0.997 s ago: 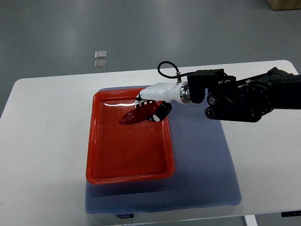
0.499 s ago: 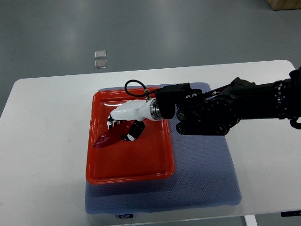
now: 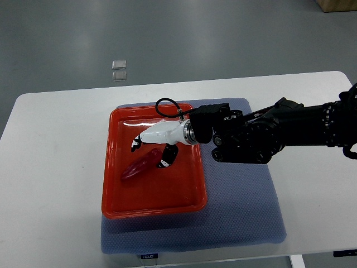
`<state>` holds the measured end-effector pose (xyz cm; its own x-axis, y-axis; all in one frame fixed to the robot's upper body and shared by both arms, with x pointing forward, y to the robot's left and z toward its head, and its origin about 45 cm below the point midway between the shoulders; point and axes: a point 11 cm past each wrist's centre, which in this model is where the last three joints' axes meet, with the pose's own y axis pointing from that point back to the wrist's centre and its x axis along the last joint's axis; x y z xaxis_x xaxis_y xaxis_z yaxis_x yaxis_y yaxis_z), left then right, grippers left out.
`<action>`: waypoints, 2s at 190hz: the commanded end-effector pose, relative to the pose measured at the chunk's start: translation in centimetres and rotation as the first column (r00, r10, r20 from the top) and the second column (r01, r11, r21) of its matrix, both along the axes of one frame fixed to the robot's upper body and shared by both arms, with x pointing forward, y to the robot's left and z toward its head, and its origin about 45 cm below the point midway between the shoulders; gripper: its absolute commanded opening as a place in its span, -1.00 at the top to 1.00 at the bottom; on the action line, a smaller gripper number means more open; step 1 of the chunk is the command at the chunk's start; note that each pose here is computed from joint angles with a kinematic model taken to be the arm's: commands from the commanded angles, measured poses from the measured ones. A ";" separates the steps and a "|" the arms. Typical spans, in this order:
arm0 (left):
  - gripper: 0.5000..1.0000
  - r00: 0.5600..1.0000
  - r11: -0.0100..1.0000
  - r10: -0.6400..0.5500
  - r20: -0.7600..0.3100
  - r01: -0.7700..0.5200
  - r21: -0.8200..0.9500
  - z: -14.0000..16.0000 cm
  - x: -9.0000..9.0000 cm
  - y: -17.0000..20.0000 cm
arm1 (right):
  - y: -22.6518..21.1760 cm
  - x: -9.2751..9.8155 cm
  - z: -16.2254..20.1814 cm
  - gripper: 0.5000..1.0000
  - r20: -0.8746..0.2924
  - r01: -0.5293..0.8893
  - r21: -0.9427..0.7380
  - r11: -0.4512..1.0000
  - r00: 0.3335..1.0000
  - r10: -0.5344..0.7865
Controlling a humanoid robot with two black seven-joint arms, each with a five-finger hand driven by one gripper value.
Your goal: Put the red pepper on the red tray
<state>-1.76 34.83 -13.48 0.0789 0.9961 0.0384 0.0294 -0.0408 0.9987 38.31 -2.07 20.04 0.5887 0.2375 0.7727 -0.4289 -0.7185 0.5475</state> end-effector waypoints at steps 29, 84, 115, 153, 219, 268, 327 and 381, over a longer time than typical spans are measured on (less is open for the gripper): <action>-1.00 1.000 1.000 0.000 -0.001 0.000 0.000 0.0 0.0 0.0 | -0.6 1.3 1.7 -0.54 0.014 0.048 0.061 0.997 0.999 -0.049; -1.00 1.000 1.000 0.000 0.001 0.000 0.000 0.0 0.0 0.0 | -8.6 6.8 6.5 -0.54 -0.109 0.398 0.312 0.863 0.917 -0.384; -1.00 1.000 1.000 0.000 -0.001 0.000 0.000 0.0 0.0 0.0 | -13.6 8.2 5.7 -0.53 -0.217 0.585 0.452 0.673 0.804 -0.553; -1.00 1.000 1.000 0.000 0.001 0.000 0.000 0.0 0.0 0.0 | -18.2 9.2 4.2 -0.53 -0.450 0.760 0.549 0.347 0.619 -0.643; -1.00 1.000 1.000 0.000 -0.002 0.000 0.000 0.0 -0.1 0.0 | -21.1 9.3 1.6 -0.54 -0.716 0.845 0.531 -0.058 0.411 -0.565; -1.00 1.000 1.000 0.000 0.001 0.000 0.000 0.0 0.0 0.0 | -22.5 8.9 -0.1 -0.54 -0.812 0.874 0.447 -0.193 0.306 -0.497; -1.00 1.000 1.000 0.000 -0.001 0.000 0.000 0.0 0.0 0.0 | -23.7 8.6 -0.4 -0.60 -0.847 0.862 0.433 -0.264 0.290 -0.444; -1.00 1.000 1.000 0.000 -0.001 0.000 0.000 0.0 0.0 0.0 | -24.1 8.2 -0.7 -0.67 -0.863 0.854 0.424 -0.302 0.280 -0.420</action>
<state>-1.76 34.83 -13.48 0.0789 0.9961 0.0383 0.0295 -0.0408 0.9987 46.67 -25.96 19.48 0.0378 -0.9819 -0.1855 -0.9734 -0.0782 0.2155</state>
